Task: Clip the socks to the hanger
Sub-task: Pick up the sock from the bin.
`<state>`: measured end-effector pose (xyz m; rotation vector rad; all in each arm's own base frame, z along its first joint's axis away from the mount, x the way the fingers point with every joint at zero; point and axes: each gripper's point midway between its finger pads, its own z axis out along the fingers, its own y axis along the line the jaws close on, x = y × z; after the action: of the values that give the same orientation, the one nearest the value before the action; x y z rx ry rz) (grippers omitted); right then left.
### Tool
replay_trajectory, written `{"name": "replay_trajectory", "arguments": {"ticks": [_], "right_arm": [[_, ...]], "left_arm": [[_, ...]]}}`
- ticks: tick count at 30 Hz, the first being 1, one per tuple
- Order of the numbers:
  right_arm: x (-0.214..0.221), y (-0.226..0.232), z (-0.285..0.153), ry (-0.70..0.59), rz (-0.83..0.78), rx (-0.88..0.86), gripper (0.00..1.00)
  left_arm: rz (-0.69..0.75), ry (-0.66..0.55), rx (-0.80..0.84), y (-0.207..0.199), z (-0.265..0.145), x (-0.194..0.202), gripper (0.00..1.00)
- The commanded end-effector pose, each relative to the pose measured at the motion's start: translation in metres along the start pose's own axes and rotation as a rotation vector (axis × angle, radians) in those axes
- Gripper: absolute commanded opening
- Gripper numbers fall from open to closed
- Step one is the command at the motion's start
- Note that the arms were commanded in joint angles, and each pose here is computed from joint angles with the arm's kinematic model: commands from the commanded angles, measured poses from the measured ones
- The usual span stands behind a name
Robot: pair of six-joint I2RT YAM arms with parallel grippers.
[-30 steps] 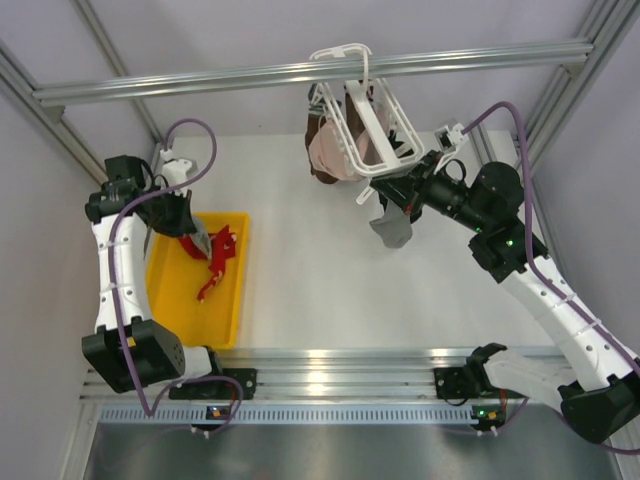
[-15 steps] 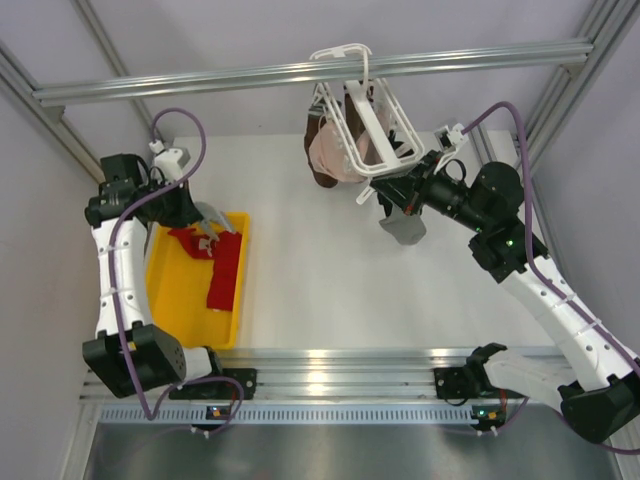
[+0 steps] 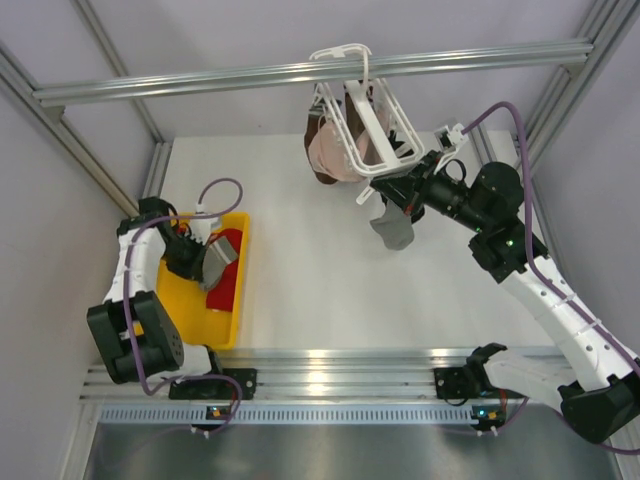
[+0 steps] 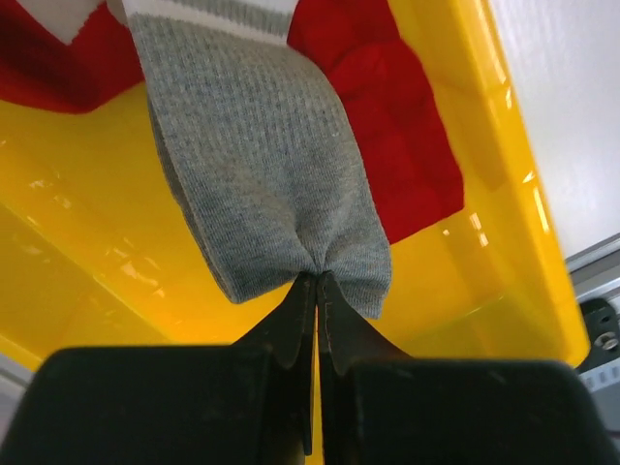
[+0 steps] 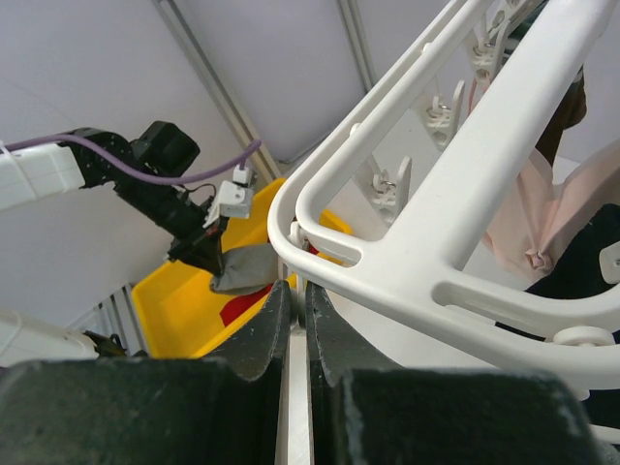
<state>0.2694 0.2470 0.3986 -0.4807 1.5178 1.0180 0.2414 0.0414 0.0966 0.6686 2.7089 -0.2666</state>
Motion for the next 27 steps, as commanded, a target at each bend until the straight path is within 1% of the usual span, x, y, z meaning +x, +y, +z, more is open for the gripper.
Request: {"name": "replay_trajectory", "arguments": {"ticks": [1, 5, 6, 7, 8, 9, 10, 12, 15, 16, 20, 24, 27], "right_arm": [[-0.015, 0.002, -0.003, -0.044, -0.032, 0.001, 0.0], [-0.017, 0.003, -0.002, -0.044, -0.031, -0.002, 0.0], [-0.016, 0.002, -0.001, -0.042, -0.029, -0.002, 0.0], [-0.015, 0.001, -0.001, -0.038, -0.029, 0.001, 0.0], [-0.017, 0.001, -0.001, -0.041, -0.03, 0.002, 0.0], [-0.016, 0.001, 0.0, -0.038, -0.029, 0.001, 0.0], [-0.016, 0.001, 0.0, -0.037, -0.028, 0.0, 0.0], [-0.017, 0.001, 0.0, -0.039, -0.029, 0.003, 0.0], [-0.016, 0.0, 0.001, -0.034, -0.025, 0.006, 0.0], [-0.016, 0.0, 0.0, -0.037, -0.027, 0.009, 0.0], [-0.015, -0.002, 0.002, -0.039, -0.02, 0.014, 0.0], [-0.015, -0.002, 0.001, -0.035, -0.031, 0.016, 0.0], [-0.016, -0.003, 0.001, -0.035, -0.037, 0.017, 0.0]], "left_arm": [[0.16, 0.078, -0.048, 0.008, -0.011, 0.023, 0.0], [0.198, 0.176, -0.099, 0.02, -0.006, 0.042, 0.0], [0.194, 0.181, -0.108, 0.023, -0.005, 0.042, 0.0], [0.186, 0.183, -0.109, 0.025, -0.003, 0.042, 0.18], [0.172, 0.168, -0.112, 0.026, -0.004, 0.038, 0.27], [0.167, 0.106, -0.097, 0.024, -0.005, 0.023, 0.38], [0.162, 0.067, -0.092, 0.023, -0.007, 0.014, 0.44], [0.141, -0.041, -0.054, 0.016, -0.01, -0.01, 0.45], [0.106, -0.147, -0.037, 0.015, -0.013, -0.037, 0.45], [0.102, -0.164, -0.033, 0.019, -0.009, -0.043, 0.45], [0.044, -0.2, -0.004, 0.026, 0.005, -0.061, 0.45], [0.002, -0.173, 0.02, 0.034, 0.03, -0.062, 0.45], [-0.01, -0.167, 0.0, 0.041, 0.045, -0.064, 0.45]]}}
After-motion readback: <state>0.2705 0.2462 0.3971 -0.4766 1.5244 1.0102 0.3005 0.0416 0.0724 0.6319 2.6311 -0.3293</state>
